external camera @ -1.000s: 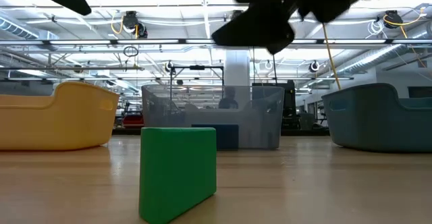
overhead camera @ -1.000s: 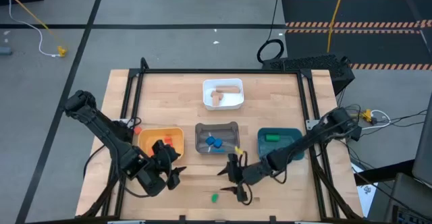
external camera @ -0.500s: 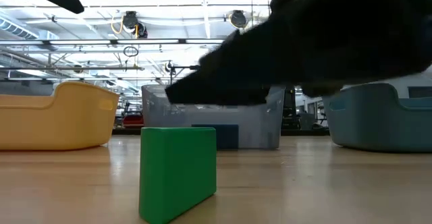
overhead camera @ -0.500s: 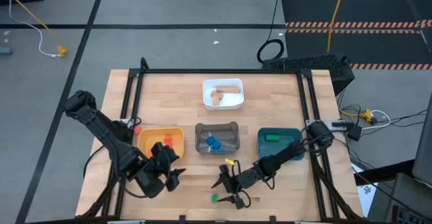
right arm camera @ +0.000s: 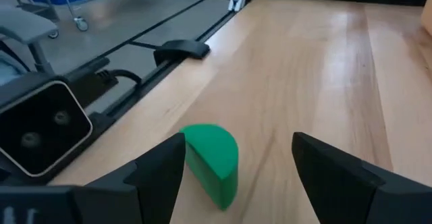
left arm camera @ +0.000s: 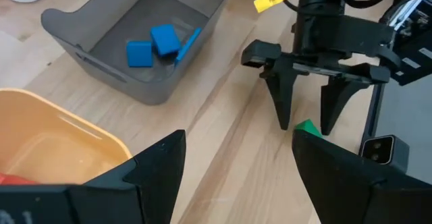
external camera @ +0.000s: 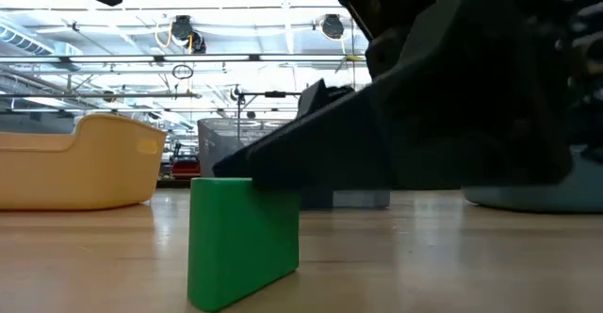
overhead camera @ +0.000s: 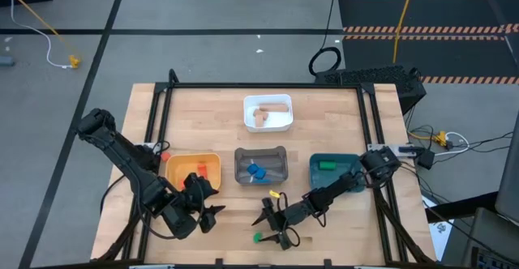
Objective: Sort & place blocks by color
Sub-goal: Put the green half circle block into the dark blue bin
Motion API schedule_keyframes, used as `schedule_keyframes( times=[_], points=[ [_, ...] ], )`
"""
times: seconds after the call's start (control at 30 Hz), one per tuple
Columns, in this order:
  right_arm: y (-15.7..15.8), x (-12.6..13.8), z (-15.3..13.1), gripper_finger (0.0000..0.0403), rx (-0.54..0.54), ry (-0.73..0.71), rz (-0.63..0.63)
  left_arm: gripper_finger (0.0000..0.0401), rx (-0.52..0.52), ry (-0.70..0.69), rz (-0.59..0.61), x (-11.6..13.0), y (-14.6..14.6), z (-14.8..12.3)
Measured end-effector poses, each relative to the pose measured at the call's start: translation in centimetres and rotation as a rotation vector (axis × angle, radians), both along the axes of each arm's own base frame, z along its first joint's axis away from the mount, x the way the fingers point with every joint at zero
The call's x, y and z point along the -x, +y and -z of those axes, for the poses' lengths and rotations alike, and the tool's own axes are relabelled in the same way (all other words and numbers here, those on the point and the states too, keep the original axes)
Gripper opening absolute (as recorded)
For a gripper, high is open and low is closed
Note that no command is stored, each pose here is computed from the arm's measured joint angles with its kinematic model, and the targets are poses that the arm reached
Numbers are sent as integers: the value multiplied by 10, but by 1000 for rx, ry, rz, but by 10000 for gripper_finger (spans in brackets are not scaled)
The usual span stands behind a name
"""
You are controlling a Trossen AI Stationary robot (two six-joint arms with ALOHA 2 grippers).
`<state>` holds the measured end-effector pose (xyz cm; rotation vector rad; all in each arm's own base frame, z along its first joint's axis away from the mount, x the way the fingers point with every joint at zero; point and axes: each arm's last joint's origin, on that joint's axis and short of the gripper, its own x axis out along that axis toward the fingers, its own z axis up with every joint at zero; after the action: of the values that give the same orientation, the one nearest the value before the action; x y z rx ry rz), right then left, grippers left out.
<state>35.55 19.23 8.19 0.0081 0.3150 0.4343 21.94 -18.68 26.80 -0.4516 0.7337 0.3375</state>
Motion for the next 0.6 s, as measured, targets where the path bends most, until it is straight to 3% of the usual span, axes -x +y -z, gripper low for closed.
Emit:
schedule_keyframes(
  times=[0.43, 0.6],
  points=[
    [1, -2, 12, 261, -31, 31, 14, 271, 0, -1, 0, 0, 0, 0],
    [3, -5, 10, 235, 3, 24, 3, 271, 0, -1, 0, 0, 0, 0]
  ],
)
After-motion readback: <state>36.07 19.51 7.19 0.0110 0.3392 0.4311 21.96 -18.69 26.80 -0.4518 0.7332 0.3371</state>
